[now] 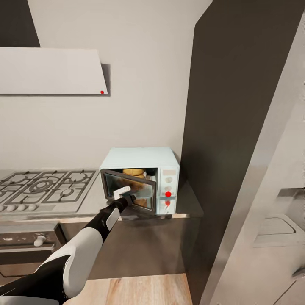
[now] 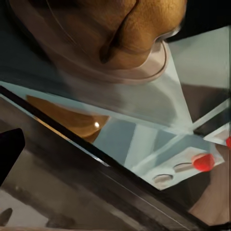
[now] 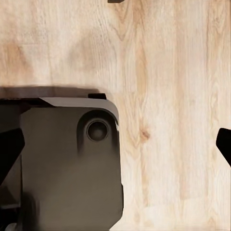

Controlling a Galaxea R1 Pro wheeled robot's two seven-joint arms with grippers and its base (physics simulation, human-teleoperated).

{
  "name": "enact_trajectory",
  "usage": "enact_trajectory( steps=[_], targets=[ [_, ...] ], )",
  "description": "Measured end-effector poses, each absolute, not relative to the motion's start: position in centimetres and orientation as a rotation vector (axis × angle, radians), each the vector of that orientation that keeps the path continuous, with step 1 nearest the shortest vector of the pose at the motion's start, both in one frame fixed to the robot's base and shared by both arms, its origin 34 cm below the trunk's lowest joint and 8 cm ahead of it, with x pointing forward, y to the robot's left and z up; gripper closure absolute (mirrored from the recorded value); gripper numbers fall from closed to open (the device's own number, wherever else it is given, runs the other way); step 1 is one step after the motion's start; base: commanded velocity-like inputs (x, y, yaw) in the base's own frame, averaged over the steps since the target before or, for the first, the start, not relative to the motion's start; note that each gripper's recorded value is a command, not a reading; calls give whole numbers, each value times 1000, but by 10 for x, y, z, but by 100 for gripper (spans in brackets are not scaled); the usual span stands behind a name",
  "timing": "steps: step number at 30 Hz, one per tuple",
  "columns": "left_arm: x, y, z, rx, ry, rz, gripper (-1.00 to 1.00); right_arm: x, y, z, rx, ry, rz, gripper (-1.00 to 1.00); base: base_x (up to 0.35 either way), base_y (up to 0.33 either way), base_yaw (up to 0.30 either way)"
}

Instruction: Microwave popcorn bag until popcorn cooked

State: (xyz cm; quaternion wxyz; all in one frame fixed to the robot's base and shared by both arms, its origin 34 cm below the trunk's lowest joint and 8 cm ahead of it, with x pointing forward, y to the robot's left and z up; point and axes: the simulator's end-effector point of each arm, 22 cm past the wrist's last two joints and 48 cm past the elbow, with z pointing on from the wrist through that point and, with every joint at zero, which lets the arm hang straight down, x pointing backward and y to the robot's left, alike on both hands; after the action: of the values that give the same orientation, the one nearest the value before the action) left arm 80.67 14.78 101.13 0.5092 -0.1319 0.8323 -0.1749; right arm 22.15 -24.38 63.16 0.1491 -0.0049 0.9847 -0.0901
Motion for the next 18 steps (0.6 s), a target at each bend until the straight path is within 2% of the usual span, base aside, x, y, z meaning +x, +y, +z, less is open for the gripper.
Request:
enact_trajectory(
  steps=[9,18],
  targets=[
    [807,147,1011,-316,2005,-422,-100,221,-244,632,-15,2830,-259,-100,0,0,-13],
    [807,147,1011,-315,2005,-421,-100,214,-244,631,-17,2840,-259,-100,0,0,-238]
  ],
)
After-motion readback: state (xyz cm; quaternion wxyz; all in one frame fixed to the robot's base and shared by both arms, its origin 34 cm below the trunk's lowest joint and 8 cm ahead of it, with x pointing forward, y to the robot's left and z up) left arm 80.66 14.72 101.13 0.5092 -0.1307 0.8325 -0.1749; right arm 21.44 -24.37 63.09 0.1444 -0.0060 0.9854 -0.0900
